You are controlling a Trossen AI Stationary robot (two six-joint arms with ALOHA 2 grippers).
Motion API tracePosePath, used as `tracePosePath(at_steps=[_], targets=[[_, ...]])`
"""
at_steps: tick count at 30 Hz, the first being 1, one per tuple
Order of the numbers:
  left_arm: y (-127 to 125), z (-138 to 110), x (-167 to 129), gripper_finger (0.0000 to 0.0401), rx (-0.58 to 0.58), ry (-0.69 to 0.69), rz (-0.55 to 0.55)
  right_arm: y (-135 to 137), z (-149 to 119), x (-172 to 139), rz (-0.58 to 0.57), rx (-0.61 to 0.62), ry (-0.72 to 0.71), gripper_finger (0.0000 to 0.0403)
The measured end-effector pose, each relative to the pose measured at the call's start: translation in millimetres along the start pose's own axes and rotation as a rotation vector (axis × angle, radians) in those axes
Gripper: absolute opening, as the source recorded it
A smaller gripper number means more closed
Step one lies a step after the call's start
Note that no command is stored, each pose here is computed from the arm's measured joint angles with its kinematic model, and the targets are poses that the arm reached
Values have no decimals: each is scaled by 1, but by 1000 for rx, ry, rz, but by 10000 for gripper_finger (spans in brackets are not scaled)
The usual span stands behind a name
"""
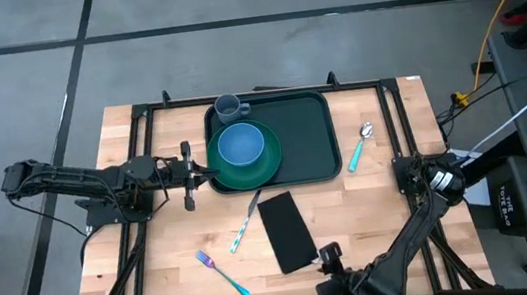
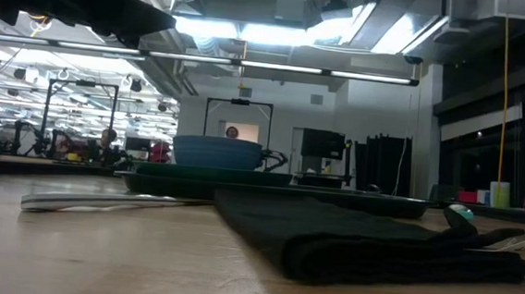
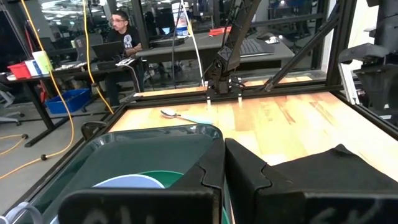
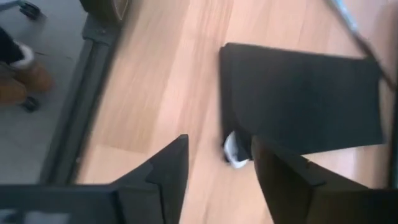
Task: Set up tray
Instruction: Put the napkin on the tray
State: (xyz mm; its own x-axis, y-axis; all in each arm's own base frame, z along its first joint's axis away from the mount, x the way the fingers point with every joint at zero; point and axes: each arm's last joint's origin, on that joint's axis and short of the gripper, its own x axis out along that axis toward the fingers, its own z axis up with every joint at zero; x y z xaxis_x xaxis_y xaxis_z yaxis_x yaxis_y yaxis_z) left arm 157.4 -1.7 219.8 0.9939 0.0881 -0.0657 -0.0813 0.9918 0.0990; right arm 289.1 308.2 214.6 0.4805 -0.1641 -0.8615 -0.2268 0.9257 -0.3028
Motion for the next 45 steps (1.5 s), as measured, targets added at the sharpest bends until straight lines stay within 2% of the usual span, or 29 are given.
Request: tracePosePath(at_steps=[7, 24, 36, 45], targets=[[0, 0, 0, 7, 0, 0, 0, -3, 1, 8, -51, -23, 2, 210], [0, 0, 0, 4, 0, 0, 0, -3, -5, 74, -127, -153, 150, 211], [0, 0, 0, 7, 0, 0, 0, -6, -7, 94, -115, -160, 207, 211], [0, 0, 0, 4, -1, -1, -10, -8, -10, 93, -100, -168, 255, 211]])
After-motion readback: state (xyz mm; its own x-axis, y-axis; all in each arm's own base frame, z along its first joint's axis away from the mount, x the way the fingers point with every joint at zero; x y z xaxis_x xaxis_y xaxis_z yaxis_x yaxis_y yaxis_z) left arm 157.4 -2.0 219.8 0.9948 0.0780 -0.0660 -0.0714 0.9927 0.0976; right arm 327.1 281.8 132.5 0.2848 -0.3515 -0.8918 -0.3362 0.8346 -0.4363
